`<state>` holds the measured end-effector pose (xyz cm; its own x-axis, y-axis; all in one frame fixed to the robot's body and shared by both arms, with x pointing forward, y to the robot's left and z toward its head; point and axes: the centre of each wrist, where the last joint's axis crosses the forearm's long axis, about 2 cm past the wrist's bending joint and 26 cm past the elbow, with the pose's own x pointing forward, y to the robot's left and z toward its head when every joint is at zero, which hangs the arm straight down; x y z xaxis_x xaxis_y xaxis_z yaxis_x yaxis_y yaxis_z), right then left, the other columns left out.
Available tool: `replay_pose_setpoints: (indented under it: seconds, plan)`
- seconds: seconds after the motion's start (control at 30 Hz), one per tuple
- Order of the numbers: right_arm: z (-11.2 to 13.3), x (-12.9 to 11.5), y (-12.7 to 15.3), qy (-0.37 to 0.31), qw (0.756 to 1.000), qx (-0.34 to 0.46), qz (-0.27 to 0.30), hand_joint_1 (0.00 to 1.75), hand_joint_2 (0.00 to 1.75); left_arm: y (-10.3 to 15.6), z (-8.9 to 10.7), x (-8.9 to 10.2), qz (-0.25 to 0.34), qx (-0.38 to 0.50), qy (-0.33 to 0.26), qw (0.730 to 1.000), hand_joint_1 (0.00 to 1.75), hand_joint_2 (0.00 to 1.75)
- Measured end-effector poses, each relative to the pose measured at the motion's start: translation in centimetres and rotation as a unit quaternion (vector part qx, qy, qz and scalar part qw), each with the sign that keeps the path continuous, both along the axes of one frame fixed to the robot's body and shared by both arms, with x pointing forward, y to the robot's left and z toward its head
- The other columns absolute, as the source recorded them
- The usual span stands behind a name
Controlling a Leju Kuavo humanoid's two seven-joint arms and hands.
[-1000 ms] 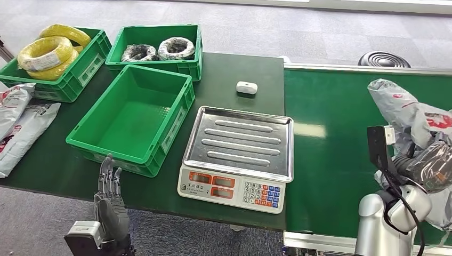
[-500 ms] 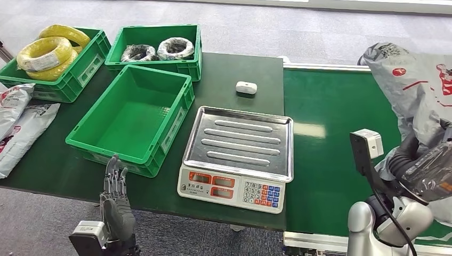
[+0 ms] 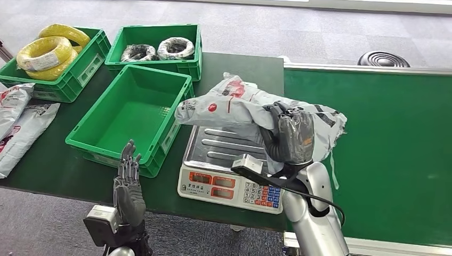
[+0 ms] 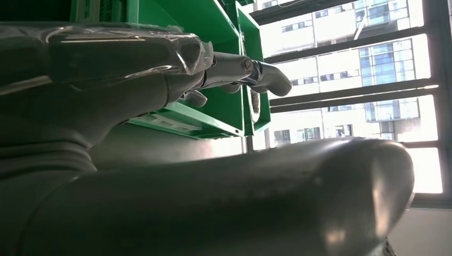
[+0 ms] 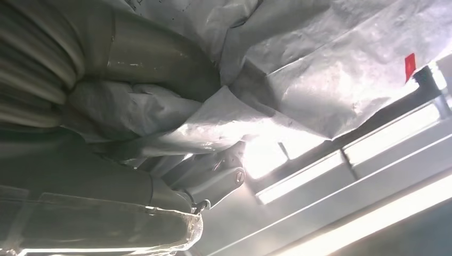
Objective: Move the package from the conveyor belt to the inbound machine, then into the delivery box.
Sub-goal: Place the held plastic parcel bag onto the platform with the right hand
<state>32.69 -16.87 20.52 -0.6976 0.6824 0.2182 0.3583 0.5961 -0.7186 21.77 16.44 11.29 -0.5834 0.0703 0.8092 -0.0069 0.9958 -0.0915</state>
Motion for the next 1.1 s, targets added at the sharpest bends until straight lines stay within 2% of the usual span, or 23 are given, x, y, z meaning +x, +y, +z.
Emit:
replay_pose_setpoints:
  seconds: [0.53, 0.8, 0.93, 1.1]
  plan:
    - [-1.3, -0.3, 1.8, 0.032, 0.998, -0.016, 0.047, 1.74, 1.75, 0.1, -0.2, 0.1, 0.000, 0.004, 0.002, 1.000, 0.00, 0.00]
    - [-2.5, -0.9, 2.3, 0.060, 0.996, -0.009, 0.068, 1.64, 1.75, 0.0, -0.2, 0.0, -0.002, 0.007, 0.003, 1.000, 0.00, 0.00]
    - [-3.4, -1.5, 2.2, 0.074, 0.995, -0.008, 0.068, 0.00, 1.75, 0.0, -0.3, -0.2, -0.005, 0.008, 0.006, 1.000, 0.00, 0.00]
    - [-4.7, -2.4, 2.1, 0.098, 0.993, 0.000, 0.069, 0.00, 1.75, 0.0, -0.4, -0.4, -0.003, 0.009, 0.010, 1.000, 0.00, 0.00]
